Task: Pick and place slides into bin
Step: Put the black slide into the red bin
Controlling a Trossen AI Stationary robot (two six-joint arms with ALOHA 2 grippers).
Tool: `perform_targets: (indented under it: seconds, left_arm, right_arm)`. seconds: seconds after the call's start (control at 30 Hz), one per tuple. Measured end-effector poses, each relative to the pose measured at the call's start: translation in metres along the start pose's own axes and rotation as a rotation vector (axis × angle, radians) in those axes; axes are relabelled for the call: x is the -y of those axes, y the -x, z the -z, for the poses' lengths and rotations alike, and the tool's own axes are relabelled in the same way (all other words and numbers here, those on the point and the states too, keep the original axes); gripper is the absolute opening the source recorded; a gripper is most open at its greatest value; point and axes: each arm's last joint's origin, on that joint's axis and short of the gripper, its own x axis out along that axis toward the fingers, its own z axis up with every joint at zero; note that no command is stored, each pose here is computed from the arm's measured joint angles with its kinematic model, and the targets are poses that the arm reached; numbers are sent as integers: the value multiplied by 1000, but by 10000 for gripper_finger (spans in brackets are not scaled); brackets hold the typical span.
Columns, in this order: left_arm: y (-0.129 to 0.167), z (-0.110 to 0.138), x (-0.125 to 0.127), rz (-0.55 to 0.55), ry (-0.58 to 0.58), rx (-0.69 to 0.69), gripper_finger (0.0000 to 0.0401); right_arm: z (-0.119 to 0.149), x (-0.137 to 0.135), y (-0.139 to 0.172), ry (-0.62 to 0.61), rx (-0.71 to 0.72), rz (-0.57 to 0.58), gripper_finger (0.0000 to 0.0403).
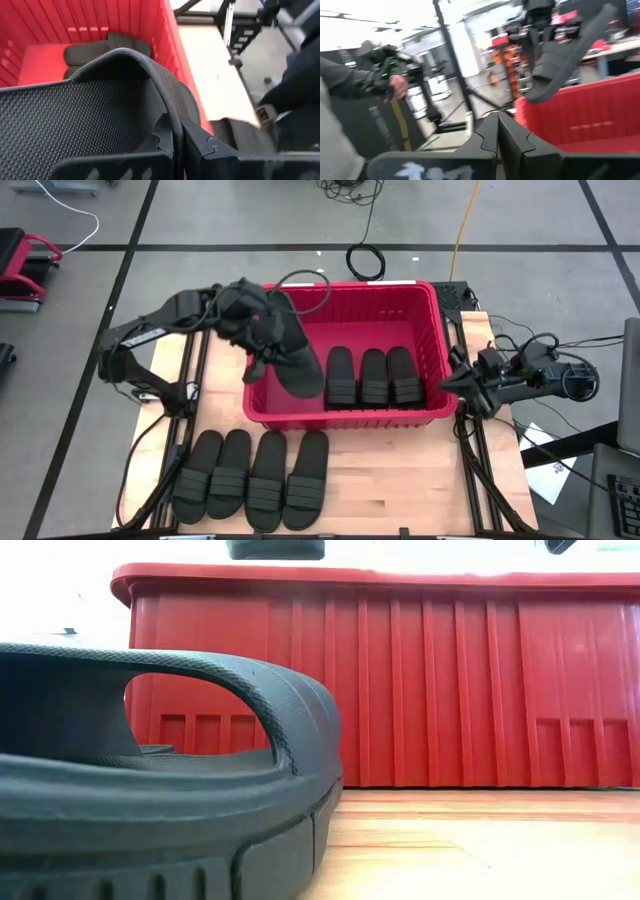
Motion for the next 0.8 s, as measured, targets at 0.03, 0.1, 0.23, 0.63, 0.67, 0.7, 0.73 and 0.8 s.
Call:
perform_targets:
  seconds: [0.03,0.1,0.23,0.63,0.67,0.7,0.73,0.8]
  left_arm:
    - [1,2,-8,0,-23,-12,4]
    - [-1,9,-24,0,-54,-72,4]
    - [-14,22,-57,-3,-123,-183,3]
    - [-92,44,-101,193,-178,-375,2]
    - [-96,45,-101,220,-180,-367,2]
    - [-99,45,-100,243,-187,-364,2]
    - [-102,46,-99,259,-192,-371,1]
    - [-110,49,-98,295,-180,-389,1]
  right_arm:
    - [0,1,0,3,11,33,0]
    - [-1,3,0,9,35,106,0]
    - [-2,6,1,31,72,223,0]
    - [-3,9,1,72,91,307,0]
    - [-3,9,1,71,92,307,0]
    - [-3,9,1,71,92,306,0]
    - [-3,9,1,71,91,306,0]
    - [-3,9,1,71,91,306,0]
